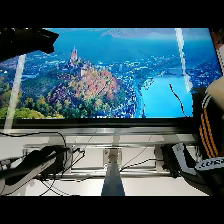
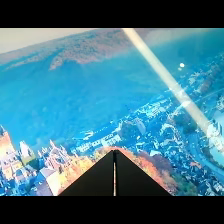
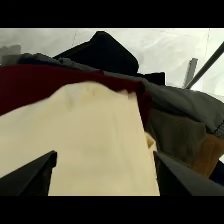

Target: Fold the clothes and pants, and hang the long-sleeved shirts on hangers.

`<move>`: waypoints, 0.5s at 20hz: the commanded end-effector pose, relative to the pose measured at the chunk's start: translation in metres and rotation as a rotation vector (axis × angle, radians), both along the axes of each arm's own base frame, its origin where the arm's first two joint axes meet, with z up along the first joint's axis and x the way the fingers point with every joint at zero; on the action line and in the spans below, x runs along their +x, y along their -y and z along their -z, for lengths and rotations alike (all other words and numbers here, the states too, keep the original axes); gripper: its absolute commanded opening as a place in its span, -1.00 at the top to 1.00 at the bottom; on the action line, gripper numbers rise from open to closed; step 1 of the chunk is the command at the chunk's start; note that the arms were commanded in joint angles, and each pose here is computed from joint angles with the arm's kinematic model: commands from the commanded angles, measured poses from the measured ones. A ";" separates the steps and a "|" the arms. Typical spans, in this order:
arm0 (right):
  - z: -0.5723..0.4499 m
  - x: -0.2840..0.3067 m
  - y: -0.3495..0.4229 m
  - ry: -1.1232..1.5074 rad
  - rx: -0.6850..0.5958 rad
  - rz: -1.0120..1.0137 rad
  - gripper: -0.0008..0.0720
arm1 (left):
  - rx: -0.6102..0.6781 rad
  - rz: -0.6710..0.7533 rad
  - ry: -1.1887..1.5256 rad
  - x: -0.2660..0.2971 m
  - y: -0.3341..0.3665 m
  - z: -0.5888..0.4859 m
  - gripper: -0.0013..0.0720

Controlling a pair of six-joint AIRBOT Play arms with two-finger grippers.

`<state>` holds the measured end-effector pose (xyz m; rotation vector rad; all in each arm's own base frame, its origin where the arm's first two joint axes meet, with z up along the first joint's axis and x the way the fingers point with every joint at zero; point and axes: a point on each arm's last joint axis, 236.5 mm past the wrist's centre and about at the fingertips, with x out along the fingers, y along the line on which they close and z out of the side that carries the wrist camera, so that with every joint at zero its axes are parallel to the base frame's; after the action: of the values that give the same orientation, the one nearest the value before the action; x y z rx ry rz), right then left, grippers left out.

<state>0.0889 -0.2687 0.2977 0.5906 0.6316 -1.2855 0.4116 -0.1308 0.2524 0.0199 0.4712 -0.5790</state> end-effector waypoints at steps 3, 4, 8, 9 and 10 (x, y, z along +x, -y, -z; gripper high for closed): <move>-0.002 0.019 -0.004 0.089 0.014 -0.045 -0.83 | 0.000 -0.001 0.002 0.000 -0.001 -0.001 0.93; -0.006 0.043 -0.010 0.144 0.018 -0.139 -0.27 | 0.000 -0.001 0.002 0.000 -0.001 -0.001 0.93; -0.021 0.149 -0.083 0.245 0.026 -0.718 0.95 | 0.000 -0.001 0.002 0.000 -0.001 -0.001 0.93; -0.021 0.164 -0.102 0.235 0.024 -0.815 0.95 | 0.000 -0.001 0.002 0.000 -0.001 -0.001 0.93; -0.020 0.179 -0.123 0.222 0.021 -0.913 0.96 | 0.000 -0.001 0.002 0.000 -0.001 -0.001 0.93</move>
<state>0.2170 -0.2054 0.3092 0.4953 0.6095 -0.6693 0.4117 -0.1306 0.2525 0.0198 0.4708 -0.5784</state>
